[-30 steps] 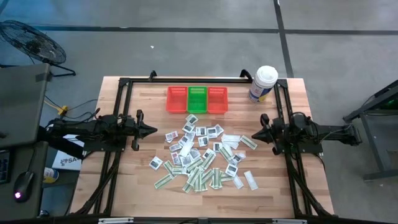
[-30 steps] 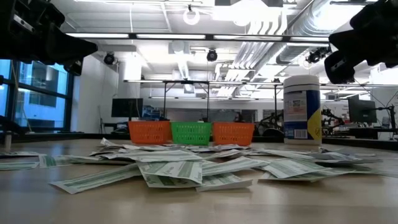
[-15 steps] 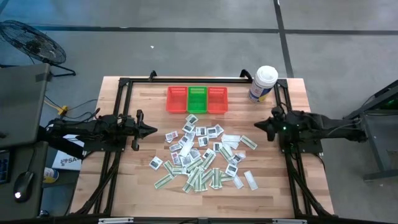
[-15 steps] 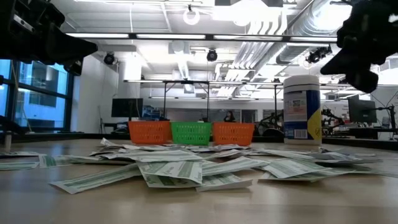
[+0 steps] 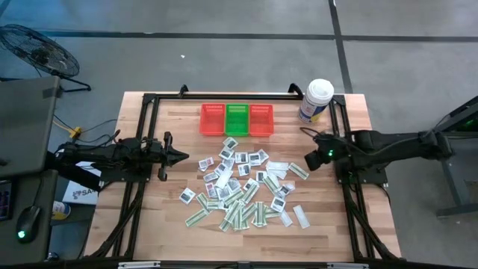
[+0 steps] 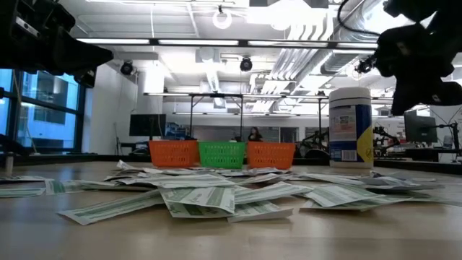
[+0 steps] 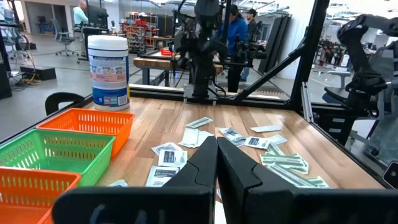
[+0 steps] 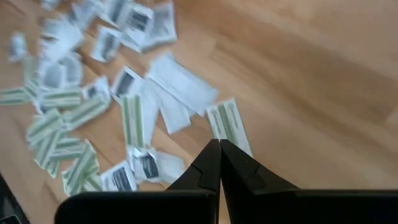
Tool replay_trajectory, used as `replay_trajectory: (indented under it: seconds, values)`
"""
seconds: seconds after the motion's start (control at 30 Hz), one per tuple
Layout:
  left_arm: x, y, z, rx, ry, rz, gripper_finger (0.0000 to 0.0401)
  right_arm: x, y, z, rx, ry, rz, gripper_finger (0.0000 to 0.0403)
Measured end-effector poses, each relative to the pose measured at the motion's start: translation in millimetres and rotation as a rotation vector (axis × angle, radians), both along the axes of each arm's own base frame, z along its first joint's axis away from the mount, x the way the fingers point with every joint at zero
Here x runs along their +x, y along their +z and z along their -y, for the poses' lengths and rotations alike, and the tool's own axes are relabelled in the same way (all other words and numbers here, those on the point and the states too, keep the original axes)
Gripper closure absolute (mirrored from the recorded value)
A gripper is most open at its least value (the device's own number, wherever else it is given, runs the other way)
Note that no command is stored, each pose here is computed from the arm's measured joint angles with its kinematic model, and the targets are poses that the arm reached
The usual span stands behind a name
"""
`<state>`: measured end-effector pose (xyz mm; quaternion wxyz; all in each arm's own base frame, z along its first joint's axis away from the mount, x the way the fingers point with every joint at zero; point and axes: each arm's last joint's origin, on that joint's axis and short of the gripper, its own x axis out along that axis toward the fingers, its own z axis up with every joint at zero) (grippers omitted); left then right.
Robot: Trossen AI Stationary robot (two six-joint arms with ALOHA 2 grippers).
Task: Pick & Place First Aid Supplies
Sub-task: Put the bandage pack into the right orange bin
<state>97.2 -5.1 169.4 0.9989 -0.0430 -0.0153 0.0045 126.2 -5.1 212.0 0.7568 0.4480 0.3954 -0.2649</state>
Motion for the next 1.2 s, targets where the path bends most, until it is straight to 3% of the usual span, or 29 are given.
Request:
replay_trajectory:
  seconds: [0.23, 0.33, 0.5, 0.87, 1.07, 1.2]
  values:
    - [0, 0, 0, 0.000, 0.000, 0.000, 0.0400, 10, -8, 4, 0.216, -0.016, -0.056, 0.0402]
    - [0, 0, 0, 0.000, 0.000, 0.000, 0.0400, 12, -10, 6, 0.225, -0.017, -0.067, 0.0395]
    - [0, 0, 0, 0.000, 0.000, 0.000, 0.0400, 14, -12, 6, 0.134, 0.025, -0.080, 0.0352]
    - [0, 0, 0, 0.000, 0.000, 0.000, 0.0400, 21, -8, 1, -0.085, 0.101, -0.024, 0.0210]
    - [0, 0, 0, 0.000, 0.000, 0.000, 0.0400, 25, -5, -7, -0.203, 0.213, 0.023, 0.0186]
    - [0, 0, 0, 0.000, 0.000, 0.000, 0.0400, 26, -4, -12, -0.210, 0.237, 0.038, 0.0185]
